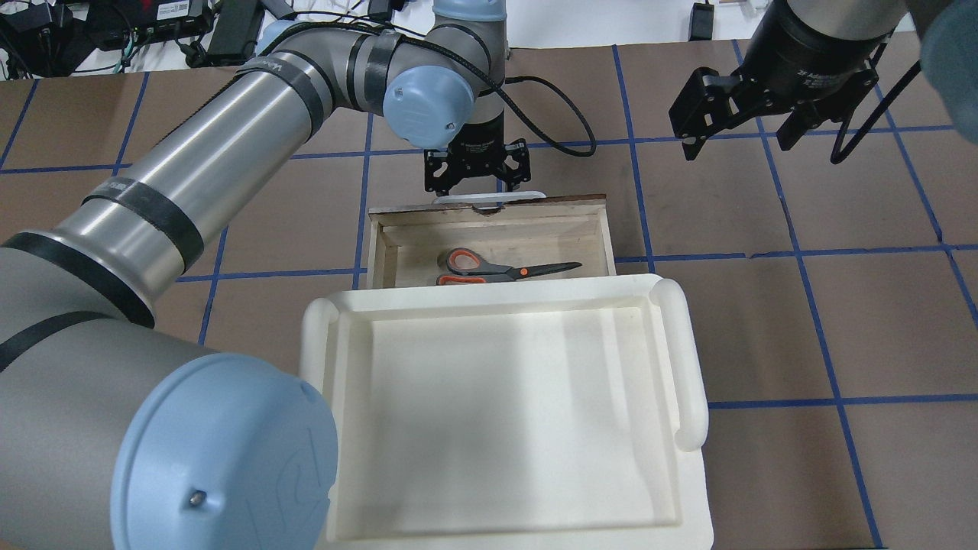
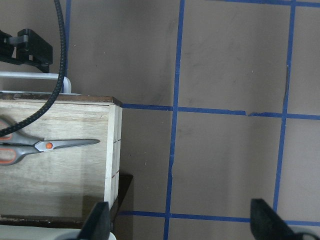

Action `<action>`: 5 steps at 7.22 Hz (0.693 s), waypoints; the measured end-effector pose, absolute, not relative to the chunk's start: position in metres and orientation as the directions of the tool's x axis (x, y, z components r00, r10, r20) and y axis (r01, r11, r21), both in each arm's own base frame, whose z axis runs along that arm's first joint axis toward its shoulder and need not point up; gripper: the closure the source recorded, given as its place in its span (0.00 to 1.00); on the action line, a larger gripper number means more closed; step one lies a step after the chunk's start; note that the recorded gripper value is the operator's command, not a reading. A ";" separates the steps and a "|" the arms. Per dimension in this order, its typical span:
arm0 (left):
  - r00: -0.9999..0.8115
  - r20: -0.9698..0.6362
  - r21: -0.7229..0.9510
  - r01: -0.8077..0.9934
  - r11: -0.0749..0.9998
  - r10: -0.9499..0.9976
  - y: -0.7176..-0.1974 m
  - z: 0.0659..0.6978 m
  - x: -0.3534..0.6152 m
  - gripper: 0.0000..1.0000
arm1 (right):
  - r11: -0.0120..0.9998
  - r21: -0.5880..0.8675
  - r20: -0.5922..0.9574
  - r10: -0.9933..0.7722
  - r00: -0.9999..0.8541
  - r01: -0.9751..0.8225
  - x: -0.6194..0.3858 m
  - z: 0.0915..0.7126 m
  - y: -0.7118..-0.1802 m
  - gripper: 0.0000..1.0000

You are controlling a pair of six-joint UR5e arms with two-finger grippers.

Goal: Put scissors in drawer and close it
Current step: 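Push the drawer front with the left gripper toward the cabinet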

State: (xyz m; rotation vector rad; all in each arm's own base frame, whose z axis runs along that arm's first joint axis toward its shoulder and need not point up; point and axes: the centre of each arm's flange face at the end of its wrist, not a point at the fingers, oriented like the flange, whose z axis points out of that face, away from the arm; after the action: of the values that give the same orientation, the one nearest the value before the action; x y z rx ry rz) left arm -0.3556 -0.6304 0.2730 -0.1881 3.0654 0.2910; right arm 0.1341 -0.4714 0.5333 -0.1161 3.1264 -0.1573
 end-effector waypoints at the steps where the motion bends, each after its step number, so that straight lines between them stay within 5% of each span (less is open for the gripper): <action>1: -0.991 -0.070 0.194 -0.126 0.973 -0.114 -0.626 0.280 -0.356 0.00 | 0.992 -0.101 -0.002 -0.074 -0.997 -0.073 0.134 0.533 -0.471 0.00; 5: -0.991 -0.039 0.232 -0.136 0.963 -0.130 -0.604 0.298 -0.355 0.00 | 0.992 -0.101 0.006 -0.072 -0.997 -0.072 0.133 0.533 -0.472 0.00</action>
State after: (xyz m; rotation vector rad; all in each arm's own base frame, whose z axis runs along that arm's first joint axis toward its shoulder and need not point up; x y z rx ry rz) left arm -0.3551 -0.6037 0.2982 -0.2095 3.0890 0.3672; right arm 0.1330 -0.4715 0.5334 -0.1132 3.1375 -0.1590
